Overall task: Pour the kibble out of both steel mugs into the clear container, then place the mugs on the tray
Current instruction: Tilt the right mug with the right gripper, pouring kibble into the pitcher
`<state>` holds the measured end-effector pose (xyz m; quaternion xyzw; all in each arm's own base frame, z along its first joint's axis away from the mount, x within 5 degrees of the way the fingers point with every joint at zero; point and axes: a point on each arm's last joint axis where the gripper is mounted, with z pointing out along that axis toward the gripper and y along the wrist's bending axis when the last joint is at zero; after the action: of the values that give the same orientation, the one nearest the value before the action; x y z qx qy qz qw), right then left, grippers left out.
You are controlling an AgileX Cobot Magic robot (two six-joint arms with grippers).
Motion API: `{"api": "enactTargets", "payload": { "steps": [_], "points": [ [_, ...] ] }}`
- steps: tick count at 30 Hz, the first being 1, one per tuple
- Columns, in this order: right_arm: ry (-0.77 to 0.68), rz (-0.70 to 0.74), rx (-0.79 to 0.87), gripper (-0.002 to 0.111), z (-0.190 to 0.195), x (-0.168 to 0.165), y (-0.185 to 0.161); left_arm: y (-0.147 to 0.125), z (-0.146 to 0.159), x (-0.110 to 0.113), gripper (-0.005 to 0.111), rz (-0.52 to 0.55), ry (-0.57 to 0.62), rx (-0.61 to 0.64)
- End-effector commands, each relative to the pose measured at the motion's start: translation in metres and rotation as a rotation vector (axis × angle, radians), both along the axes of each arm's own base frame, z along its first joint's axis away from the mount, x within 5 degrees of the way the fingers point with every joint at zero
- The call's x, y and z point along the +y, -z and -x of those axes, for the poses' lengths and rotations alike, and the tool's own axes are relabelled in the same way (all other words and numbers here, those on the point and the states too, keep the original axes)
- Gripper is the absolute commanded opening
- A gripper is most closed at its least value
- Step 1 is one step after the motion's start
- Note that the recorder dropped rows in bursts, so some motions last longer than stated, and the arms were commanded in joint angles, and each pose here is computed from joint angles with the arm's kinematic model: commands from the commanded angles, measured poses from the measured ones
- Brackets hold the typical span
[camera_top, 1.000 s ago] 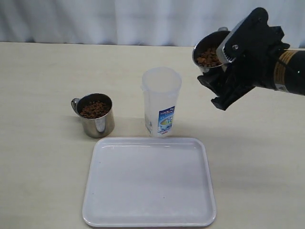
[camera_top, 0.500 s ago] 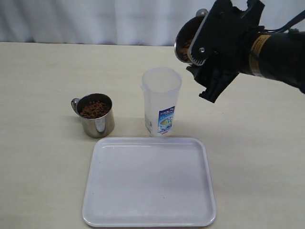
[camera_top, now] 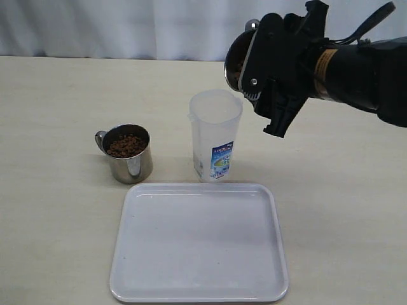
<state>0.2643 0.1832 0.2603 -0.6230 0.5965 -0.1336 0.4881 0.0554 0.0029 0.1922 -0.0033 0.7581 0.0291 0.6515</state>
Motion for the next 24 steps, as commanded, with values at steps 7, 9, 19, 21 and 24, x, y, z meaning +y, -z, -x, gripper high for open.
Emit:
{"api": "enactTargets", "payload": {
  "steps": [7, 9, 19, 21, 24],
  "points": [
    [-0.054, 0.059, -0.047, 0.005, -0.0066, 0.0067, -0.0013, -0.0003, -0.0001, -0.0003, 0.000, 0.005, 0.005, -0.009],
    [-0.066, 0.050, -0.049, 0.005, -0.0067, 0.0083, -0.0033, -0.0003, -0.0001, -0.0003, 0.000, 0.005, 0.005, -0.009],
    [-0.117, 0.122, -0.099, 0.005, -0.0067, 0.0087, -0.0037, -0.0003, -0.0001, -0.0003, 0.000, 0.005, 0.005, -0.009],
    [-0.127, 0.133, -0.106, 0.005, -0.0066, 0.0089, -0.0037, -0.0003, -0.0001, -0.0003, 0.000, 0.005, 0.005, -0.009],
    [-0.150, 0.136, -0.107, 0.005, -0.0055, 0.0103, -0.0035, -0.0003, -0.0001, -0.0003, 0.000, 0.005, 0.005, -0.009]
  ]
}}
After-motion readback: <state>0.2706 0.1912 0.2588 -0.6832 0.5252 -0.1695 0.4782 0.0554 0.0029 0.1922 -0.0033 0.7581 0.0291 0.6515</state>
